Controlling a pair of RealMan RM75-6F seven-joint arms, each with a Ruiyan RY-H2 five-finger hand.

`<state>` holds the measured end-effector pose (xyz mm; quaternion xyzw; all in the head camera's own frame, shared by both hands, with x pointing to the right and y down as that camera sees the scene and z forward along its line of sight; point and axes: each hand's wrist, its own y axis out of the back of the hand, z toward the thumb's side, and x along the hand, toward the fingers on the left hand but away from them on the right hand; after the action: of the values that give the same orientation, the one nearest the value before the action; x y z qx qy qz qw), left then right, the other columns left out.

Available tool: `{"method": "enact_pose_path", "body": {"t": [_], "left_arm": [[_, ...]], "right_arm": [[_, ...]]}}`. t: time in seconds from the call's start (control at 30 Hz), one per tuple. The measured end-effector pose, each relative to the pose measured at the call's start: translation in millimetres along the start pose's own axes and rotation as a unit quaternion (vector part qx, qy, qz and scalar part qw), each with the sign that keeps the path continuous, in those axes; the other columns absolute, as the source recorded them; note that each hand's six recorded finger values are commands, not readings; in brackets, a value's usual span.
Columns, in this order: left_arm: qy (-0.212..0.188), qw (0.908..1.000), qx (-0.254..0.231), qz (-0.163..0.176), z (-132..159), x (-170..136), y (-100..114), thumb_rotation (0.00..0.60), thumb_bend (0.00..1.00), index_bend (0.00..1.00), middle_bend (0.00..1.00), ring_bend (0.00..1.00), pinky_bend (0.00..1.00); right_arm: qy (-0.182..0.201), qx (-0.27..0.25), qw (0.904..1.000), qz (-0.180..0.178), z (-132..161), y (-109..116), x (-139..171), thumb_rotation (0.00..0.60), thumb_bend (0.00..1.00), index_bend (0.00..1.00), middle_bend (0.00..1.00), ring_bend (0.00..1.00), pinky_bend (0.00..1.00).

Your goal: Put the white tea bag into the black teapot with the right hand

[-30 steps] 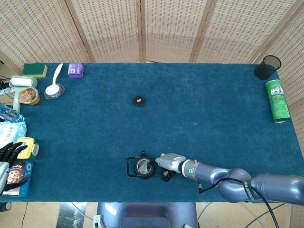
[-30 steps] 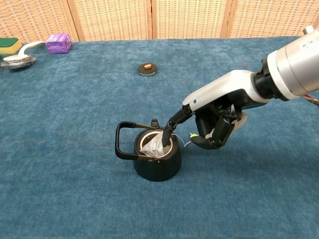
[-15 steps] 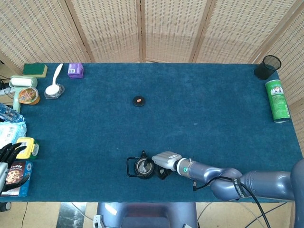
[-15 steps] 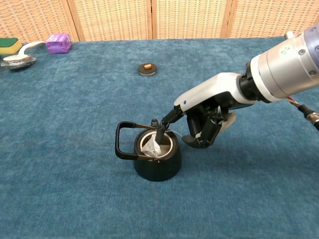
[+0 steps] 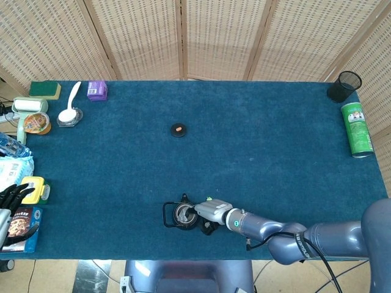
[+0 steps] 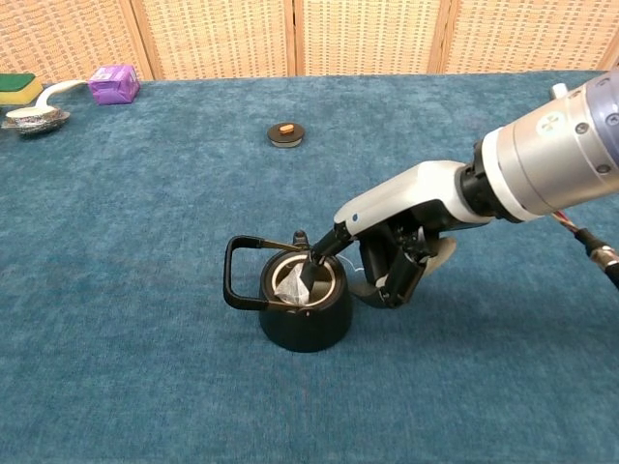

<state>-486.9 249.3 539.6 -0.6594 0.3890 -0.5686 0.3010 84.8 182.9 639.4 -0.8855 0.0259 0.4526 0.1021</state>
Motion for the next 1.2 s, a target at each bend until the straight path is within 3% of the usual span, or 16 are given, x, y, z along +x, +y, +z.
{"method": "enact_pose_path", "body": {"t": [0.27,0.7,1.2], "left_arm": [[0.001,1.0,-0.002,0.001,-2.5,-1.2,-0.1,0.6,0.26,0.13,0.1,0.0,0.09],[-0.003,1.0,-0.002,0.001,-0.9,-0.1,-0.7,0.6,0.26,0.13,0.1,0.0,0.09],[-0.006,1.0,-0.002,0.004,0.8,-3.3,1.4,0.6,0.26,0.13,0.1,0.0,0.09]], "right_arm": [[0.004,0.001,0.9999,-0.01,9.2,2.6,-2.2,0.6,0.73,0.17,1.0,1.0,1.0],[-0.025,-0.003,0.9995,-0.017,-7.9,8.2,0.9,0.6,0.73,0.18,1.0,1.0,1.0],[-0.008,-0.002,0.9997,-0.024,7.5,6.6,8.6,0.6,0.73,0.18,1.0,1.0,1.0]]}}
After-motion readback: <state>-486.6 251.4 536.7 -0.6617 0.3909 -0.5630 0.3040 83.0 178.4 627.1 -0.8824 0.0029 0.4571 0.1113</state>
